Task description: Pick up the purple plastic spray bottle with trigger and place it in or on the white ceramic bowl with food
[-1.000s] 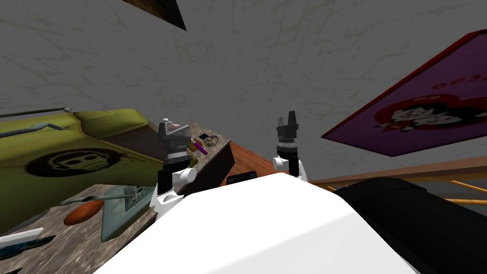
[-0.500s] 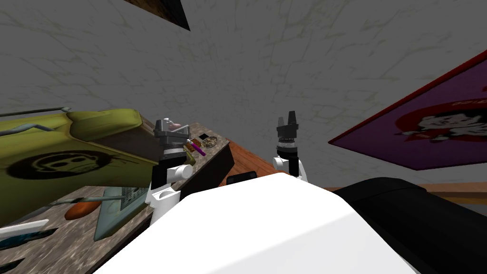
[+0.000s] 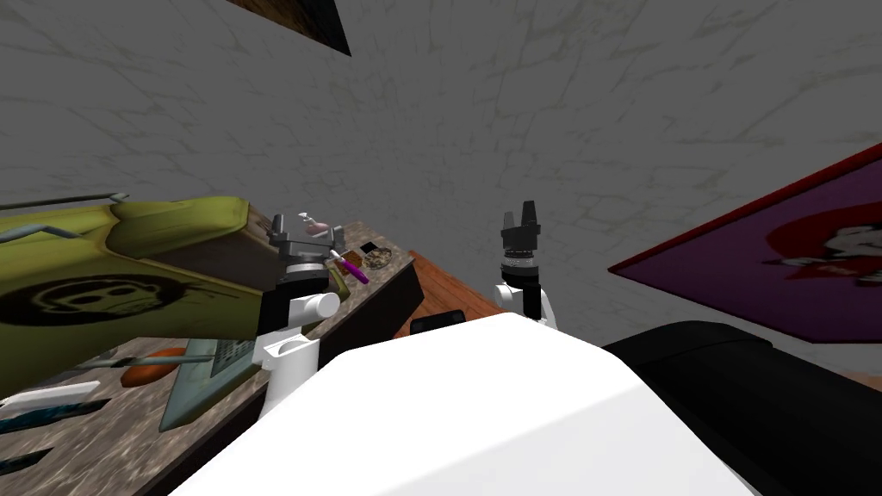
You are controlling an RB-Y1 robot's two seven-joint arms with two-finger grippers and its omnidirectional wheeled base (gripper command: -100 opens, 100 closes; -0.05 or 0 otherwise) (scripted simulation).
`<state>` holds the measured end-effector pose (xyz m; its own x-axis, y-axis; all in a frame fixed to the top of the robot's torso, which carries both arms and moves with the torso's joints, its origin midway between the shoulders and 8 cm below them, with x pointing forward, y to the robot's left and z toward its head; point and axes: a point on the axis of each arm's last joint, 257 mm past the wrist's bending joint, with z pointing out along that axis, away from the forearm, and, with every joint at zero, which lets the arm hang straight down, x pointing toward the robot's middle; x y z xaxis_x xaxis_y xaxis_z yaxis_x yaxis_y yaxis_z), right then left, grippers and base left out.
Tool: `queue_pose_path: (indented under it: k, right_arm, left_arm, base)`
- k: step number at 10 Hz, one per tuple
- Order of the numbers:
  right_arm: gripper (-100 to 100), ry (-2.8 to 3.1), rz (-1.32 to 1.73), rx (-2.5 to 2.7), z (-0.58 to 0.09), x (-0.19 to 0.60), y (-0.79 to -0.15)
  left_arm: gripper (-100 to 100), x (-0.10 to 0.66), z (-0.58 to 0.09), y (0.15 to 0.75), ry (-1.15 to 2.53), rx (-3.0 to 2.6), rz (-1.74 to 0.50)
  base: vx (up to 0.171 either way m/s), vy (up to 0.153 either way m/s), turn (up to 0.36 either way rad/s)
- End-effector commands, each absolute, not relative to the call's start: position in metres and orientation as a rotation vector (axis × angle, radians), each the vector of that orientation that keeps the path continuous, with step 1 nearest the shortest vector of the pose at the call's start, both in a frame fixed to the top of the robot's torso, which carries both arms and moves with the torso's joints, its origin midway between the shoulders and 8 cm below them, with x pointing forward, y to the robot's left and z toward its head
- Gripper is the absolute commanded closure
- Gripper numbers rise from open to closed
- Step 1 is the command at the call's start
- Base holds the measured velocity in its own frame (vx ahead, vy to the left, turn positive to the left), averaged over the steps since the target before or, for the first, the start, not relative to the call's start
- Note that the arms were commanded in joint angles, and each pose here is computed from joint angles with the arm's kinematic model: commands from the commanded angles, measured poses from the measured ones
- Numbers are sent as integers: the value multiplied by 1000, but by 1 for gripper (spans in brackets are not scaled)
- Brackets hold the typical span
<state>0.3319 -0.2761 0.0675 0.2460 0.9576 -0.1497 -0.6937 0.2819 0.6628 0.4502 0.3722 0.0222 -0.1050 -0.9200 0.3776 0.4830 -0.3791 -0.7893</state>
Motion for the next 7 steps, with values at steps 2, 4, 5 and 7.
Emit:
queue_pose_path:
  k: [2, 4, 5, 7]
  right_arm:
    - [0, 600, 1199, 524, 67, 332, -276]
    - [0, 600, 1199, 524, 67, 332, -276]
    - [0, 600, 1199, 524, 67, 332, -276]
    - [0, 600, 1199, 524, 67, 332, -276]
  left_arm:
    - [-100, 460, 18, 389, 558, -1161, -1718]
    - [-100, 464, 14, 402, 525, -1216, -1732]
    - [-100, 465, 13, 402, 529, -1222, -1729]
    - [-100, 471, 4, 430, 448, -1331, -1757]
  base:
    - [46, -83, 72]
    - [47, -77, 106]
    - [45, -69, 64]
    - [67, -119, 164]
